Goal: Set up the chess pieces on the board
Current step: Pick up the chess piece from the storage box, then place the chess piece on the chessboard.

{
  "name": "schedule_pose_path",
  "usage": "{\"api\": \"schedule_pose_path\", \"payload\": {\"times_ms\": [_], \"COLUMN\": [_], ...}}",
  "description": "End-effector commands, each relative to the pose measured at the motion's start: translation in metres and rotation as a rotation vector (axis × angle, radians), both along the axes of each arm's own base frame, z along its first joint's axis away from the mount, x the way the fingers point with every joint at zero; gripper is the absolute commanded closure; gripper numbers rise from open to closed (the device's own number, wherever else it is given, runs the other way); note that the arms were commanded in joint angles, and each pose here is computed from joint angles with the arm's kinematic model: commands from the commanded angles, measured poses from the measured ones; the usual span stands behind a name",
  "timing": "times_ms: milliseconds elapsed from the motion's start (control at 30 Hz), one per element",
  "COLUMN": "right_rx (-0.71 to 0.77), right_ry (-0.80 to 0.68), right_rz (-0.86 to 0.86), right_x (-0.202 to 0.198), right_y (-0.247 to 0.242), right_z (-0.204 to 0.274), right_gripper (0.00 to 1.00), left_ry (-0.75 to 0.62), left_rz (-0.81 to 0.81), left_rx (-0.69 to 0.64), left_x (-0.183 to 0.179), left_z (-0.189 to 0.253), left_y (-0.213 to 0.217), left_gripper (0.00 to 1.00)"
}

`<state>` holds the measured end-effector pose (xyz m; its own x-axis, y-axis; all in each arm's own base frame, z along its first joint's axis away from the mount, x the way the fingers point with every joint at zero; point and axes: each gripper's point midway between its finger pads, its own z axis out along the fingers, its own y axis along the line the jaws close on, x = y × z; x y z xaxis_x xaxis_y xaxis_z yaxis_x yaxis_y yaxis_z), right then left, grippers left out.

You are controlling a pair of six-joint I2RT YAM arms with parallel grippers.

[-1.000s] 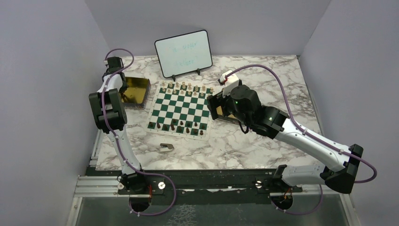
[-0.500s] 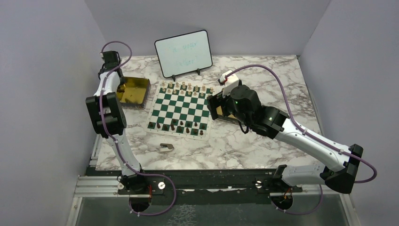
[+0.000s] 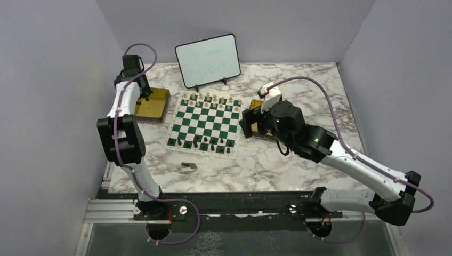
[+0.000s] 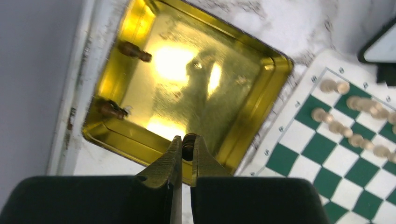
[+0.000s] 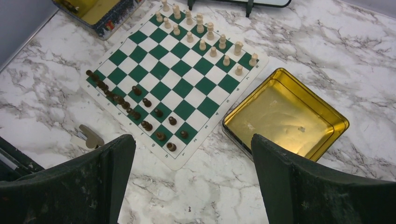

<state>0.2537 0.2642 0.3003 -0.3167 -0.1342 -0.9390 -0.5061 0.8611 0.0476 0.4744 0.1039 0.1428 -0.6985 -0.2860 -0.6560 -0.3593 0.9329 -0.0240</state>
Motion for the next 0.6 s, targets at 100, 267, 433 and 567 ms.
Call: {"api": "schedule_pose_path", "payload": {"times_ms": [100,267,433,567], "right_rx": [0.041,0.017,-0.003,0.034], "right_ry": [0.012,0.000,-0.033,-0.035], "right_rz": [0.010,-0.058,-0.090,-0.087], "right_x": [-0.013,-0.010,-0.012,-0.020], "right_y": [-0.010,-0.027,-0.043,-0.051], "right_z": [-0.019,-0.040,-0.044,-0.035], "right_gripper": [0.00,0.00,0.00,0.00], "left_ry": [0.044,0.028,-0.019,0.007], "left_rz": [-0.230,-0.354,-0.432,-0.398], "left_rx": [-0.081,-0.120,-0.139,-0.153], "left_x": [-0.041,-0.068,-0.079,-0.096], "left_z": [0.009,-0.011,-0.009,-0.016], "left_y": [-0.086,-0.129,-0.167,-0.174], "left_gripper": [0.96,0.96,0.96,0.96]}}
